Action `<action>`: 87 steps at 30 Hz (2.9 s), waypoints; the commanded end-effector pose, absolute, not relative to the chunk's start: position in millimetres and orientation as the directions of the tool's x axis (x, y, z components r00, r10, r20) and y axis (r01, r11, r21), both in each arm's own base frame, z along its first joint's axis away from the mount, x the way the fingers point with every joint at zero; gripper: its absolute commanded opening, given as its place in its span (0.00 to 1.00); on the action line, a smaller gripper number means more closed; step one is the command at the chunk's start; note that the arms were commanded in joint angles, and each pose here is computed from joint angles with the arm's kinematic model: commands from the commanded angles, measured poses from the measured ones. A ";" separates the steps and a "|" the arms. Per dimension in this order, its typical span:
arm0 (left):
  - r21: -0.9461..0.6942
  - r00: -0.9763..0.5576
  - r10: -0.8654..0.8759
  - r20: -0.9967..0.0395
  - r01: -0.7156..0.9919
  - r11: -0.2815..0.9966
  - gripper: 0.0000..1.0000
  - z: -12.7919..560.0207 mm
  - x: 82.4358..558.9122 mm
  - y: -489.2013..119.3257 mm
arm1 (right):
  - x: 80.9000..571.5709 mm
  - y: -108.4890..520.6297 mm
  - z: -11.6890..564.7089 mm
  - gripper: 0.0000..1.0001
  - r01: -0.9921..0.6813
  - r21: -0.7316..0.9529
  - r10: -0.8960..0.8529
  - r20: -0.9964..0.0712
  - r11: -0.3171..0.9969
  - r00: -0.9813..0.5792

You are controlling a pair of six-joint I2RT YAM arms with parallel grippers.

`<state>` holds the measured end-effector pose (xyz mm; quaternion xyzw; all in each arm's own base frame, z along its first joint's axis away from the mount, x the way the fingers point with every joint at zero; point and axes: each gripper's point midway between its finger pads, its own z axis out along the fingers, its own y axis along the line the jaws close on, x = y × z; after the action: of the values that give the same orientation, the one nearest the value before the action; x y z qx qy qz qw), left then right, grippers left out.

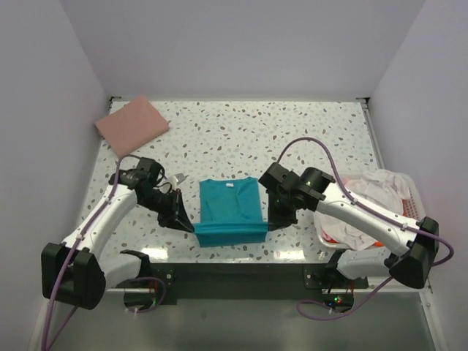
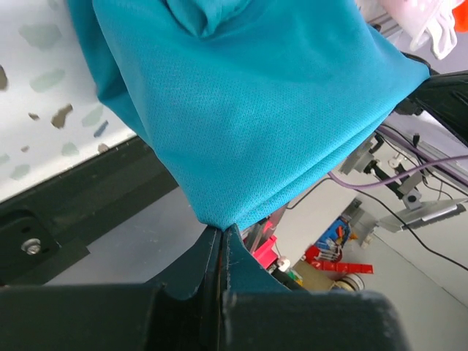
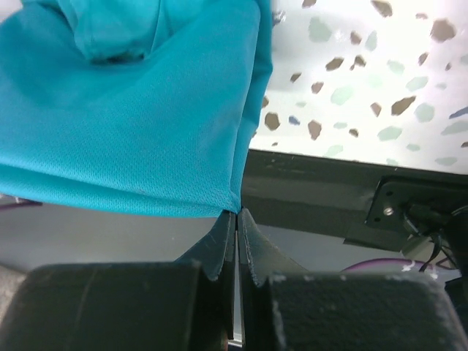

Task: Fold and stack the t-shirts
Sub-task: Fold the tshirt, then neatly place the folded tshirt to the corner

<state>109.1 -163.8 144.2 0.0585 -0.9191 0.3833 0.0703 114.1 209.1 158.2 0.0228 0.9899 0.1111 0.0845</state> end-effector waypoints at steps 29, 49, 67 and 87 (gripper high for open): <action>-0.612 -0.999 -0.052 0.006 -0.045 0.789 0.00 107.0 281.0 -157.7 | 322.8 191.8 144.0 0.00 -0.008 0.049 0.007 -0.303 0.999 -0.953; -0.640 -0.986 -0.168 -0.021 -0.116 0.760 0.00 75.9 373.2 -139.6 | 406.2 220.1 108.4 0.00 -0.017 0.098 0.014 -0.311 0.995 -0.950; -0.642 -0.858 -0.373 -0.353 -0.069 0.764 0.74 108.0 449.8 -121.2 | 478.8 236.2 167.4 0.71 -0.113 0.303 0.092 -0.586 0.946 -0.805; -0.725 -0.899 -0.306 -0.312 0.016 0.689 0.75 77.9 357.1 -161.3 | 369.1 298.4 99.9 0.62 -0.308 0.366 -0.148 -0.405 0.878 -0.902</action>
<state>352.1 -152.0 58.0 0.1012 -0.9150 0.3511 -0.1713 375.4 293.1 113.9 -0.1038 0.9515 0.2031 0.2063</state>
